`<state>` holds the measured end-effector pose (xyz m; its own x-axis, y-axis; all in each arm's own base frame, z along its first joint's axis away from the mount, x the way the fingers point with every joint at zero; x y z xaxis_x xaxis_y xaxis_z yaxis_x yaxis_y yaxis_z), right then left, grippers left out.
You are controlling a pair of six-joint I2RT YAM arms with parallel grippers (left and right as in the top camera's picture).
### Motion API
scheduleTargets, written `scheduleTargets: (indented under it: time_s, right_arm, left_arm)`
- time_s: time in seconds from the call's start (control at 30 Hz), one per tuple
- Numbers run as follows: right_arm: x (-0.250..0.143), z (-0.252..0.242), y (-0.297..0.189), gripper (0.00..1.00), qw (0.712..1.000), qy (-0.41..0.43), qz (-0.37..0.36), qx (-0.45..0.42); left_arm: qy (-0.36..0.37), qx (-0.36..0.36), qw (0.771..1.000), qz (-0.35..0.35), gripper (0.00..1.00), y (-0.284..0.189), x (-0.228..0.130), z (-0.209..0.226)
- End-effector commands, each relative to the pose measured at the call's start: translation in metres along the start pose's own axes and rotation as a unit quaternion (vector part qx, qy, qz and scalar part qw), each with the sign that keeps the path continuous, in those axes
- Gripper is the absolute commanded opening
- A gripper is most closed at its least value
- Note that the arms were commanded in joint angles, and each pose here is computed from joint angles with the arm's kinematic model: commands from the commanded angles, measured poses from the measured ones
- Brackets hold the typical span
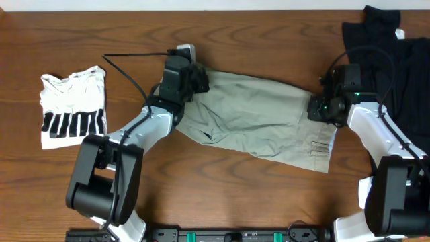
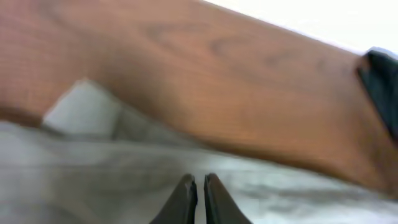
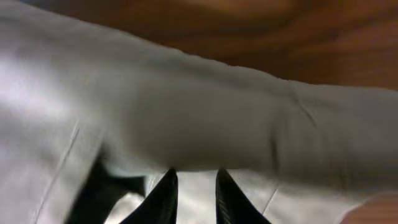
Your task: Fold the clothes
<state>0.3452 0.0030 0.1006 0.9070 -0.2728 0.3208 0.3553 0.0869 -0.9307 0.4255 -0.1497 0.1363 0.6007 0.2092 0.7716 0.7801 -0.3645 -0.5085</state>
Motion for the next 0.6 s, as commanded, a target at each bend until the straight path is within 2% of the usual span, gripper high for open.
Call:
scheduleTargets:
  time_s: [0.0, 0.17, 0.4, 0.57]
  right_arm:
    - [0.004, -0.001, 0.001, 0.20, 0.999, 0.030, -0.016, -0.020]
    - [0.002, -0.004, 0.001, 0.21, 0.999, 0.030, -0.011, -0.028]
    - [-0.005, -0.008, 0.001, 0.21, 0.999, 0.031, 0.004, -0.044]
    - [-0.013, -0.010, 0.001, 0.21, 0.998, 0.032, 0.027, -0.050]
  left_arm:
    - [-0.009, 0.044, 0.999, -0.018, 0.09, 0.006, 0.000, 0.012]
    - [-0.011, 0.070, 0.998, 0.001, 0.09, 0.006, -0.008, 0.020]
    - [0.009, 0.075, 0.989, 0.125, 0.09, -0.001, -0.051, 0.028]
    - [0.047, 0.101, 0.985, 0.128, 0.09, -0.003, -0.052, 0.035]
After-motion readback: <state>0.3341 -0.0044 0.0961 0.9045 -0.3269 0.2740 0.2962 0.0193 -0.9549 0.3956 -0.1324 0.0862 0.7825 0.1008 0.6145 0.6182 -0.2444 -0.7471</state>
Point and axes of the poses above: each gripper's point midway between its finger pads, its own y axis out along the fingers, its own z axis along the line the jaws close on, x = y × z, the point moved 6 cm from there along -y, back along the fingers, and after that the axes turned 5 degrees about y, right-handed, at the moved point
